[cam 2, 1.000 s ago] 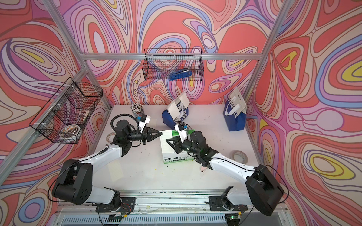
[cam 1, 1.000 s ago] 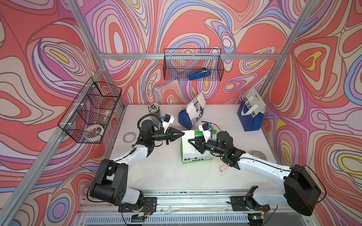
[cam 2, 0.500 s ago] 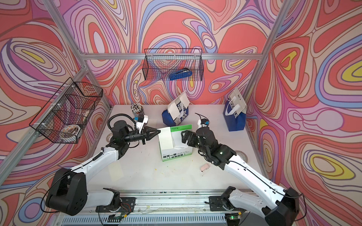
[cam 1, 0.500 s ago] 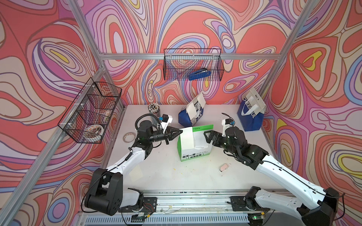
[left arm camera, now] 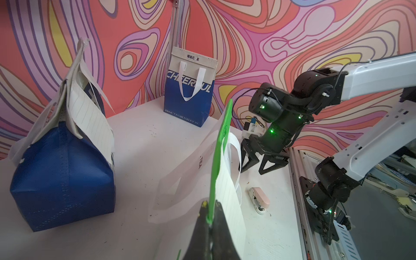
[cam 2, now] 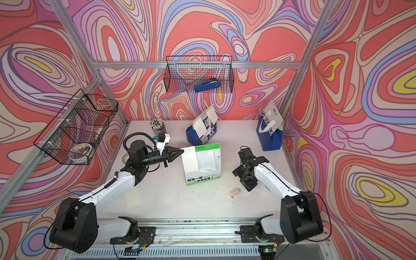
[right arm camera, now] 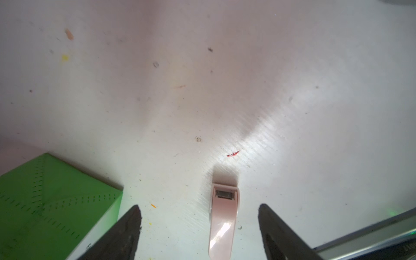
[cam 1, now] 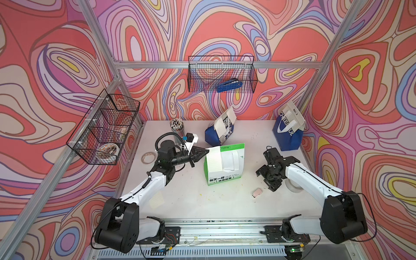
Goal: Staple the receipts to the bags
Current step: Pick up the stapler from the center of the board, then place the stapler in the takeout bag.
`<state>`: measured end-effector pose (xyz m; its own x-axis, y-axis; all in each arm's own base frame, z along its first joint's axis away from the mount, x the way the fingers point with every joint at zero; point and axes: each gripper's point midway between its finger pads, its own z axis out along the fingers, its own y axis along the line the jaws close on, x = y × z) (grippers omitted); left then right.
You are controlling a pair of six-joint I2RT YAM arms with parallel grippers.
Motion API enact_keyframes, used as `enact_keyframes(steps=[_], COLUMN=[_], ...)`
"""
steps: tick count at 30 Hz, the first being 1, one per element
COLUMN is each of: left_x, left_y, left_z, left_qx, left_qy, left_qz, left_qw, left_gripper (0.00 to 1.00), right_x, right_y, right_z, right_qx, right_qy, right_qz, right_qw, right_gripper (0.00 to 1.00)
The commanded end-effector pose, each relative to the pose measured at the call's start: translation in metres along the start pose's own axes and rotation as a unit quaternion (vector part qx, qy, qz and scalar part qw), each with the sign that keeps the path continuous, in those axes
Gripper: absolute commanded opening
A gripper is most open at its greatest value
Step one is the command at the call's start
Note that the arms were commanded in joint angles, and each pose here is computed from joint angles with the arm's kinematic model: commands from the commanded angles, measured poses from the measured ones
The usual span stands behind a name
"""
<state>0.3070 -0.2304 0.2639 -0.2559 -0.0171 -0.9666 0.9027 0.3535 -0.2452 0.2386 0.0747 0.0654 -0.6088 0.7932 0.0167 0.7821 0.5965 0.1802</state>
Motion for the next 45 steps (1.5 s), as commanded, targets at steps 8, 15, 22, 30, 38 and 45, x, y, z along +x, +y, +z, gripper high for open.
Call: enact_keyframes(steps=[8, 15, 22, 30, 38, 45], left_x=[0.009, 0.010, 0.011, 0.011, 0.003, -0.003], left_y=[-0.001, -0.001, -0.001, 0.000, 0.003, 0.006], left_z=[0.000, 0.000, 0.000, 0.000, 0.000, -0.002], left_qx=[-0.010, -0.009, -0.012, -0.013, -0.025, -0.040], left_qy=[0.016, 0.016, 0.019, 0.018, -0.006, -0.026], left_qz=[0.008, 0.008, 0.008, 0.005, -0.010, -0.019], left_qw=[1.000, 1.000, 1.000, 1.000, 1.000, 0.999], left_gripper=[0.00, 0.00, 0.00, 0.00, 0.00, 0.00], right_x=[0.032, 0.030, 0.026, -0.004, -0.051, 0.024], right_y=[-0.033, -0.036, -0.035, -0.020, 0.095, 0.203], right_z=[0.030, 0.042, 0.043, -0.020, -0.179, -0.279], right_qx=[0.052, 0.055, 0.055, 0.001, -0.329, -0.539], right_qy=[0.082, 0.077, 0.064, -0.039, -0.252, -0.297], right_qz=[0.030, 0.042, 0.062, 0.082, -0.057, -0.240], right_qw=[0.995, 0.995, 0.995, 0.996, 0.908, 0.751], right_gripper=[0.76, 0.64, 0.37, 0.19, 0.02, 0.00])
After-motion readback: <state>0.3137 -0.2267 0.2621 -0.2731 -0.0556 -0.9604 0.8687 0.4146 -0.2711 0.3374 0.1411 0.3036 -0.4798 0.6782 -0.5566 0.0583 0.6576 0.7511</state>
